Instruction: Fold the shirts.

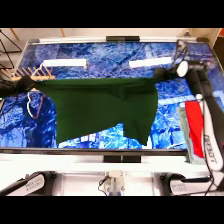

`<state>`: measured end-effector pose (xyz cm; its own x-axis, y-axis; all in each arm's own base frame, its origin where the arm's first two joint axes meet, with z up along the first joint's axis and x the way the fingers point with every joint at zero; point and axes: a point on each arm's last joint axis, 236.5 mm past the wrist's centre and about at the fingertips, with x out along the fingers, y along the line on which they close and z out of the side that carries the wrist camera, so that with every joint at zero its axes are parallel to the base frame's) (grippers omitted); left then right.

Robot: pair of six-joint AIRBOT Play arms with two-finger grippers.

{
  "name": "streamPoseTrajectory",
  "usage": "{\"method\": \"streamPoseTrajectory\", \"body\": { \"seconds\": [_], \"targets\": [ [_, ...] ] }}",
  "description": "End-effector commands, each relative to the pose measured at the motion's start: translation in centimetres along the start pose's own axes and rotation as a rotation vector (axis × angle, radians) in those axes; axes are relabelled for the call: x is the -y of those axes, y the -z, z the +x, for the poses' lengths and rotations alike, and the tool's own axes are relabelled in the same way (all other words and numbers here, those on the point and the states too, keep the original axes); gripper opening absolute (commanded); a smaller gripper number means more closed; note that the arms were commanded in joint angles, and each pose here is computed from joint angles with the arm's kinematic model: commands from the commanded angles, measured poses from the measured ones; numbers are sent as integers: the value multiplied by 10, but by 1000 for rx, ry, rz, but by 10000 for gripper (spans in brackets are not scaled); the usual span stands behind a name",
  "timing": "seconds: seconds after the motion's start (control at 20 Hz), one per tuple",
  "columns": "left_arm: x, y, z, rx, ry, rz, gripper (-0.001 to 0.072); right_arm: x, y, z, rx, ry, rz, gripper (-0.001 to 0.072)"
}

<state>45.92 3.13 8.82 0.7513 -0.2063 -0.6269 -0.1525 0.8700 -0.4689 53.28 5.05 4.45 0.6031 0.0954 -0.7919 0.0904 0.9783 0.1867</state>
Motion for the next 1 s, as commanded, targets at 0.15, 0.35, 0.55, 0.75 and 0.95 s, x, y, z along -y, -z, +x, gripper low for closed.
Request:
{"method": "streamPoseTrajectory", "body": {
  "seconds": [0.15,0.35,0.55,0.75,0.95],
  "targets": [
    [0,85,62,-313,52,-94,357,-29,48,55,-173,-137,201,96],
    [-2,84,10,-493,101,-107,611,5,25,1,-136,-102,126,580],
    [-58,154,-61,-820,-43,-166,613,82,69,-57,-358,36,47,578],
    [-66,243,-60,-859,-38,-298,614,102,114,-71,-542,20,69,489],
    [-61,292,-48,-853,14,-391,613,92,120,-65,-551,-10,67,490]
  ]
}}
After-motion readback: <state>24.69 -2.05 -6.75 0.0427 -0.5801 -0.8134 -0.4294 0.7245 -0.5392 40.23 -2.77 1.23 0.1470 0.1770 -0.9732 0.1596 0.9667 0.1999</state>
